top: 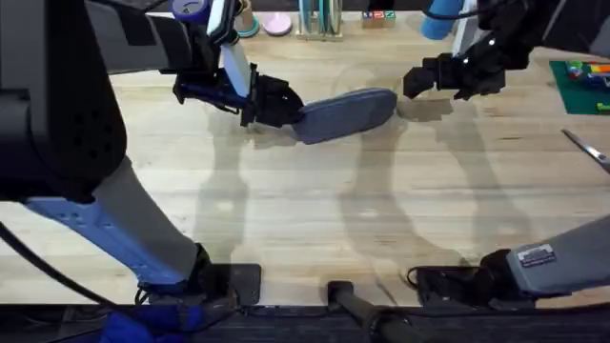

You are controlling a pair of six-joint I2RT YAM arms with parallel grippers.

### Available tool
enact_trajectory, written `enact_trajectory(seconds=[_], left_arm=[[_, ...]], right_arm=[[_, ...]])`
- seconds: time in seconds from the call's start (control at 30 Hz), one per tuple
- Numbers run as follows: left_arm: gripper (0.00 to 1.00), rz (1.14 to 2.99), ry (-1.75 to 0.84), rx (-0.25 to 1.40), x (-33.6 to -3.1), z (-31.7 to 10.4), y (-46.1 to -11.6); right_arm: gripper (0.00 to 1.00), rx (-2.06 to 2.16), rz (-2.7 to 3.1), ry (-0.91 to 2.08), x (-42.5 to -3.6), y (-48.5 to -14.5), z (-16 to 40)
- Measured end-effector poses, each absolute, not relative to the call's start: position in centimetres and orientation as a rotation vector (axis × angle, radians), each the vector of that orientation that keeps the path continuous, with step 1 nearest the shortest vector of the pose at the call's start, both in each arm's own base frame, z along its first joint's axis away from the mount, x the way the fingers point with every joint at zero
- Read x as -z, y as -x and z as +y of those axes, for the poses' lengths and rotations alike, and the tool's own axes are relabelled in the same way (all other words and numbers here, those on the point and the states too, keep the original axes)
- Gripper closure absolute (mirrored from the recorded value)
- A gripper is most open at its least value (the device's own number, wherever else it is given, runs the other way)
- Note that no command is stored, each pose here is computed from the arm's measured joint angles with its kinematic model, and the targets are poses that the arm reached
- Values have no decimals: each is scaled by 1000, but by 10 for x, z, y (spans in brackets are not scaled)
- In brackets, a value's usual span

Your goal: Unzip the bag, pick up the pens from the table one at a time and place them inside, then zip the bag closed.

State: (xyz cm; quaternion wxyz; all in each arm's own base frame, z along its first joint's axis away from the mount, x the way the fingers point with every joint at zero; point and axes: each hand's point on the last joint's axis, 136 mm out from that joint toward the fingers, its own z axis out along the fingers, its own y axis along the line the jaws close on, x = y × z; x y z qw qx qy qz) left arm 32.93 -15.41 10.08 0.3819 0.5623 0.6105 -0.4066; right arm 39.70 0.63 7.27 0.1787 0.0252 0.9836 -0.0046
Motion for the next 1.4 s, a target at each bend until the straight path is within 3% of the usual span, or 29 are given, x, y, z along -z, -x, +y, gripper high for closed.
enact_trajectory(seconds=[0.23,0.27,0.47,0.6,0.63,1.07,1.4], left_arm=[[961,1557,-1434,1037,-101,-154,-329],[912,1557,-1436,1036,-101,-154,-329],[414,1563,-1417,1043,-102,-152,-330],[234,1561,-1415,1044,-102,-152,-330],[17,1561,-1415,1044,-102,-152,-330],[6,1560,-1415,1044,-102,-152,-330],[6,1587,-1394,1073,-103,-150,-326]], right_arm=[[5,17,2782,-72,-73,-397,6],[5,17,2782,-72,-73,-397,6],[6,15,2751,-72,-87,-396,6],[6,13,2719,-72,-101,-395,6],[5,12,2703,-72,-109,-394,6],[5,0,2576,-61,-159,-389,9],[5,-55,2518,95,-180,-381,56]])
